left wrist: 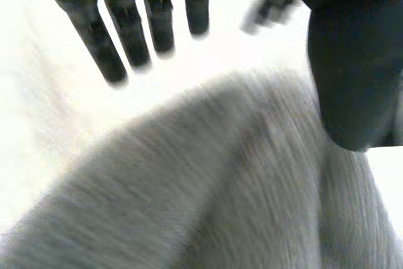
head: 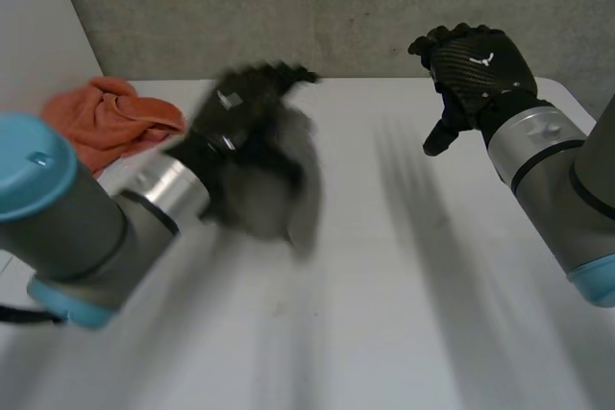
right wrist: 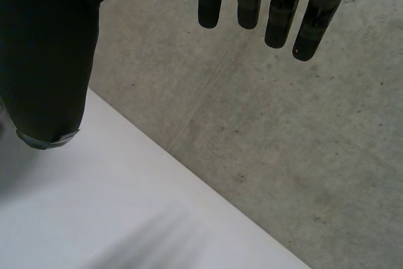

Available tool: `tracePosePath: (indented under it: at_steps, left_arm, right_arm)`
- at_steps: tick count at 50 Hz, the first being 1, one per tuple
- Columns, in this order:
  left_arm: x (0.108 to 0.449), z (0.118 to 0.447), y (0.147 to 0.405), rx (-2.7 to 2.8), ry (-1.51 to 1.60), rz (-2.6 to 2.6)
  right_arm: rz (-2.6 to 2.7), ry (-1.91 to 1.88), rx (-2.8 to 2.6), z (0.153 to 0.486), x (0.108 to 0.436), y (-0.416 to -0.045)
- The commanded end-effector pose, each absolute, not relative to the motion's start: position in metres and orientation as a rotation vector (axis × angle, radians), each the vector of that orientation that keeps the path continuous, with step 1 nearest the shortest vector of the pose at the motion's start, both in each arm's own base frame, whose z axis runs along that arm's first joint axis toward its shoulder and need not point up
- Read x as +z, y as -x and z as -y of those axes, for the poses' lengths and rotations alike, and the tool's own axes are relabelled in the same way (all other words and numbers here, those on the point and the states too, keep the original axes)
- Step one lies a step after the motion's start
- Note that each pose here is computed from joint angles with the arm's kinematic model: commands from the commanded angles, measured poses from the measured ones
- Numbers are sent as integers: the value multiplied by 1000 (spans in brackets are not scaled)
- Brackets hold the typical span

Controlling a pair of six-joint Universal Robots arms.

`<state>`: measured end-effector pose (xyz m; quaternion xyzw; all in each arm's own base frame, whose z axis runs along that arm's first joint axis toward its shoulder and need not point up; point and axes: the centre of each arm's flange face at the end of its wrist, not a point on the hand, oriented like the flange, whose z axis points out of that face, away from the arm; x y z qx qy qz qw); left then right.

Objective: Fold the laundry.

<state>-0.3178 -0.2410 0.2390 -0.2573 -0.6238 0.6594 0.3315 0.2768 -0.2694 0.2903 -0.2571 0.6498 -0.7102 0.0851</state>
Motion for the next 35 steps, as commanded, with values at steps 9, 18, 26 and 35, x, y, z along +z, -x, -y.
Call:
tracePosePath:
  at_steps: [9,18,26,35]
  left_arm:
    - [238,283,283,1643,519,1831]
    - [220,303,241,1765,438,2094]
    - [193,287,221,1724,540,2403]
    - [171,293,207,1677,594,2528]
  right_arm:
    - [-1968,860,-2059,268,285,-276]
    - [-2091,1230,-1833,255,256,-281]
    - [-2052,1428,-1670,243,220,-302]
    - [-2007,1485,-1625,258,190,-332]
